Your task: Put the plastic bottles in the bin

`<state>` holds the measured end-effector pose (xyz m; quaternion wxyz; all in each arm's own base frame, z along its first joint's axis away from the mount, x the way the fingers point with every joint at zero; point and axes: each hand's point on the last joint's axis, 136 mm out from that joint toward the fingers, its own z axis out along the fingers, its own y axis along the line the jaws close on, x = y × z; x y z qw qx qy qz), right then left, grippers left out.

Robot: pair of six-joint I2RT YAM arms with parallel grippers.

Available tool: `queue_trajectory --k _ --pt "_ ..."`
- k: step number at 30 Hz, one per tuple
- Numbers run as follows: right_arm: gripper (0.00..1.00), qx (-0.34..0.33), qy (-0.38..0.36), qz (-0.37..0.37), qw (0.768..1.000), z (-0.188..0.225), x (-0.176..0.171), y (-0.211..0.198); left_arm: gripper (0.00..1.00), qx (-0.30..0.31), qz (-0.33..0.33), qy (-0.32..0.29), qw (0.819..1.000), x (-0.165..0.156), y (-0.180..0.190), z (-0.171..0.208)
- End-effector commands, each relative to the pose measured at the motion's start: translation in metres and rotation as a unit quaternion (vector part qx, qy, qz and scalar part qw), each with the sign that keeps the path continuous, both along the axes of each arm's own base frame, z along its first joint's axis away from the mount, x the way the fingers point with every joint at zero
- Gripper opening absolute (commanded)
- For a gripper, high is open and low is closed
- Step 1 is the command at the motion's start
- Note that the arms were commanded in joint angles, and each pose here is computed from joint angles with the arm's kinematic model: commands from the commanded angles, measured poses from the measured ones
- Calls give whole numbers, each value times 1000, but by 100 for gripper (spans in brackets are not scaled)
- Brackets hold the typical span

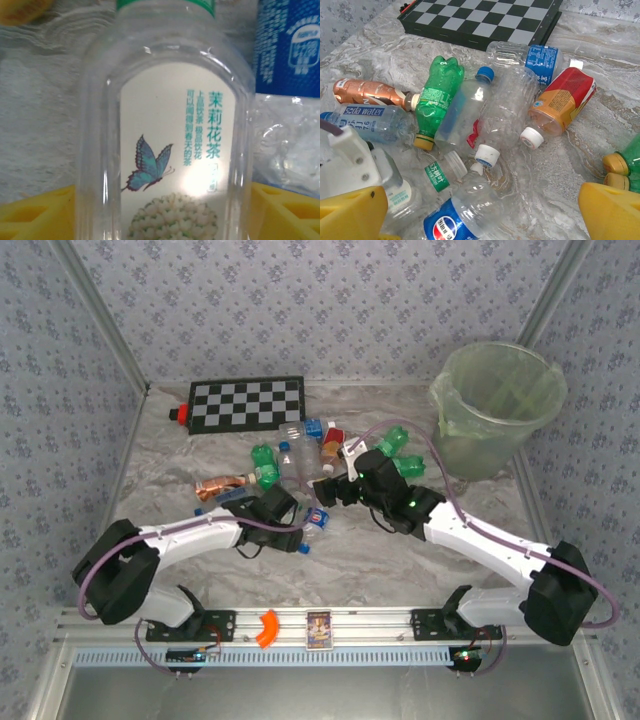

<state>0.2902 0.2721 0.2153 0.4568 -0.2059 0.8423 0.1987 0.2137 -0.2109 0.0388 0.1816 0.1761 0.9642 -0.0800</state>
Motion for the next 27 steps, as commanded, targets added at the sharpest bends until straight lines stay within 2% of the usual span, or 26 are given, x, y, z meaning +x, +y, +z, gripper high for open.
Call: queue_trajectory --k 1,4,6,8,10,14,17,19,24,27 --pt "100 9 3 -3 1000 4 -5 -2 76 -7 -8 -5 1000 0 -6 2" --pt "100 10 4 -3 1000 4 -5 -2 72 -9 -9 -2 1000 -2 -6 0" --pt "100 11 5 -3 1000 4 -5 -2 64 -9 -9 -2 1000 -2 -6 0" --pt "100 14 6 -3 1000 5 -5 -1 62 -12 -8 -4 1000 -2 -6 2" --pt "100 17 7 -2 1000 5 -5 0 55 -14 -10 -5 1000 -4 -6 4" --pt "100 21 10 -5 1000 5 -5 0 53 -29 -10 -21 999 -5 -6 14" --pt "100 28 27 -59 997 3 2 -13 54 -46 -6 -40 998 -6 -5 25" --pt "100 38 34 -67 996 6 4 -15 53 -59 -5 -52 997 -7 -5 34" --pt "100 131 48 0 990 26 -2 1 53 -106 -4 -95 990 -7 -5 65" --pt "95 198 61 32 978 40 -3 12 53 -143 -5 -125 982 -7 -6 87"
